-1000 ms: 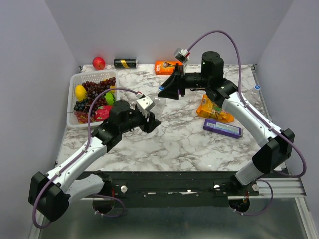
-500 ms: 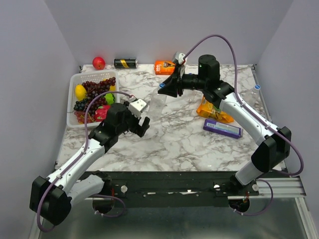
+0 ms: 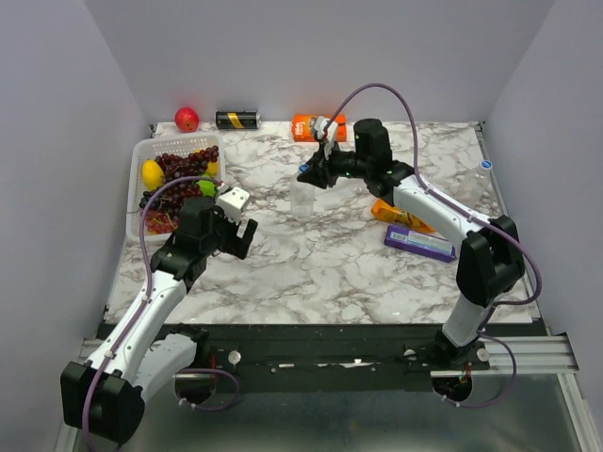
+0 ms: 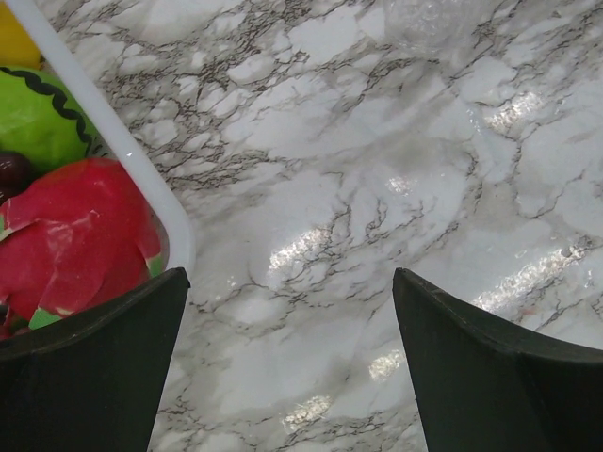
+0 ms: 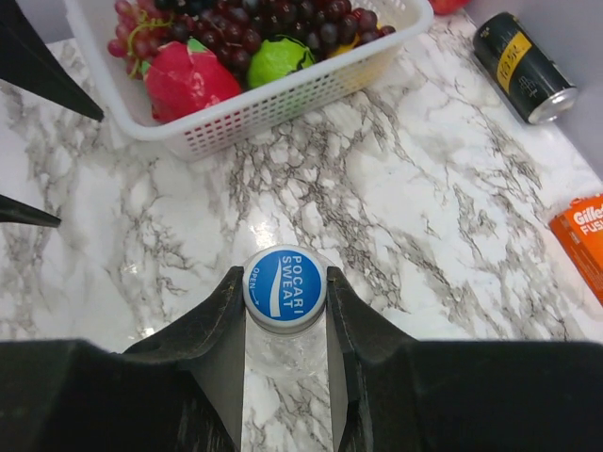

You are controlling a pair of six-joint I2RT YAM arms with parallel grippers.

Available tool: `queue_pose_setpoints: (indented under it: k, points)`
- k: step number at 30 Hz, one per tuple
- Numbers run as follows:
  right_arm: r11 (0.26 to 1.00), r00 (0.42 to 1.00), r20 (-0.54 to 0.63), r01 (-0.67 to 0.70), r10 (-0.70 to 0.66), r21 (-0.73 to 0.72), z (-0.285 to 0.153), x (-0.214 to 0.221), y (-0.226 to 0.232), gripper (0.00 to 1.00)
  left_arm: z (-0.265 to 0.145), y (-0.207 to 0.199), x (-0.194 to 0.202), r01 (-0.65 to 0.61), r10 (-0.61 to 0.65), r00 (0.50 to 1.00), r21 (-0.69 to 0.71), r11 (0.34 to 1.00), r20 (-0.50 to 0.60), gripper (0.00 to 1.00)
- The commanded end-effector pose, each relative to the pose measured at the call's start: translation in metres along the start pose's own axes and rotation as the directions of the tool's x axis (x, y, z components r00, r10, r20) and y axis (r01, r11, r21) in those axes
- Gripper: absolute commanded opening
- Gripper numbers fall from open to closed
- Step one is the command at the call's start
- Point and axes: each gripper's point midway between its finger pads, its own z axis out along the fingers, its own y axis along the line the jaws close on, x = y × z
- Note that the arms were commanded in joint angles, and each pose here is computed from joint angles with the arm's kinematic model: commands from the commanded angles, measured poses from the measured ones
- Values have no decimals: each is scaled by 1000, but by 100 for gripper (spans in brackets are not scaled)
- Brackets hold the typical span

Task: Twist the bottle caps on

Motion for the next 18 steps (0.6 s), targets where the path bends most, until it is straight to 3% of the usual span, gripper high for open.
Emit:
queue_pose_setpoints:
  k: [1, 12, 18]
  points:
    - [997, 999, 23, 45, -47, 56, 13, 4, -19, 11, -3, 10, -1, 26, -27, 1000, -28, 999, -8, 99]
    - [998, 1000, -19, 15, -14, 60, 22, 33, -21, 21, -3, 14, 0, 35, -36, 999, -32, 999, -10, 99]
    - [998, 1000, -28, 4, -2, 57, 22, 38, -19, 39, -1, 13, -1, 36, -36, 999, -23, 999, -7, 99]
